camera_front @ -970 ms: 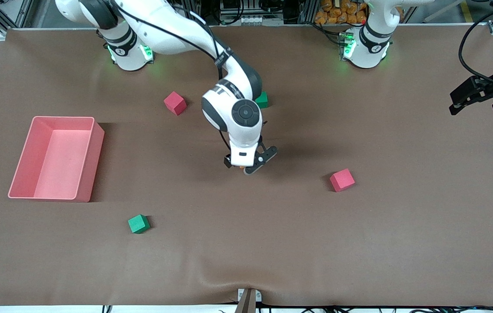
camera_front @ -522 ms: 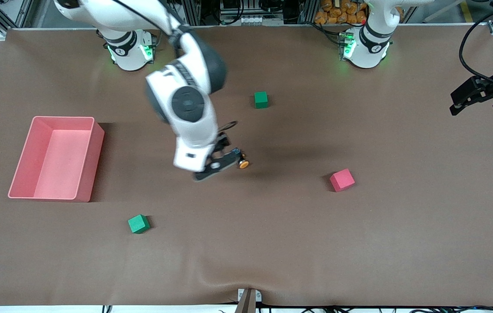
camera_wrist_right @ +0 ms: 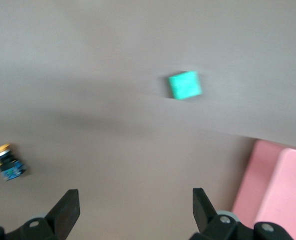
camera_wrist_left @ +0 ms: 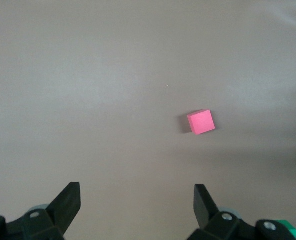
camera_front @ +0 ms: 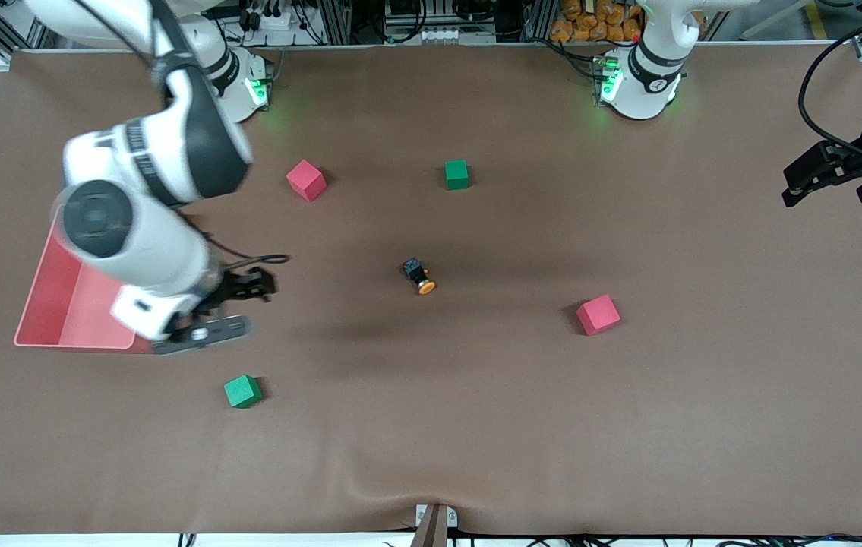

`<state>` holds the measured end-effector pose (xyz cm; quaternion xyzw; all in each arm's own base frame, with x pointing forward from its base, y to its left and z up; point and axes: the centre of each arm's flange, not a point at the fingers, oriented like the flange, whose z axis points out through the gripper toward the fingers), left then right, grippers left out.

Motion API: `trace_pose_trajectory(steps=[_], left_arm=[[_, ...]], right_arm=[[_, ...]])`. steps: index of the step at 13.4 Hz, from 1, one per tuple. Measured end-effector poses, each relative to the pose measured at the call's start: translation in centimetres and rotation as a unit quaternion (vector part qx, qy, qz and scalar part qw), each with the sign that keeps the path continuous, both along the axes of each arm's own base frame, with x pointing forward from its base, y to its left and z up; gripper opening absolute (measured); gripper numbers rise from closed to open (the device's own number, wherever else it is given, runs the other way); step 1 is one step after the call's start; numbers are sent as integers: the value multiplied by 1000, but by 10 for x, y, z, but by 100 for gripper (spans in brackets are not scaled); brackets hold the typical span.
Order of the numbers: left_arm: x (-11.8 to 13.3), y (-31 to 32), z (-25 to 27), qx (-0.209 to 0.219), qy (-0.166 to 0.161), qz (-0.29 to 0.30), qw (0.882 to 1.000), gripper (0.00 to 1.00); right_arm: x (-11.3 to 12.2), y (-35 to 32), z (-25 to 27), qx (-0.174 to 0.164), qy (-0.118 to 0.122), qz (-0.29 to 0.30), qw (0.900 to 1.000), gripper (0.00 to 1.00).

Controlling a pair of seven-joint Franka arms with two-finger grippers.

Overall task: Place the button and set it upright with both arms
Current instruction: 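Release the button on the table and retract the right gripper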

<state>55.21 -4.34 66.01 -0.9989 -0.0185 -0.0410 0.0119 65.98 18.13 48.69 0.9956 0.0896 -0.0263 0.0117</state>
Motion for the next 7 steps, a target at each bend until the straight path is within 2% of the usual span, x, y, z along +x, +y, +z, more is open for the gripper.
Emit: trace_pose_trajectory(steps=[3, 7], left_arm=[[3, -5, -2, -3, -2, -4, 1000, 100], [4, -10, -5, -4, -1, -9, 1000, 100]], right_arm=[[-5, -72, 24, 3, -3, -46, 999, 100], [-36, -124, 63, 7, -17, -82, 996, 100]])
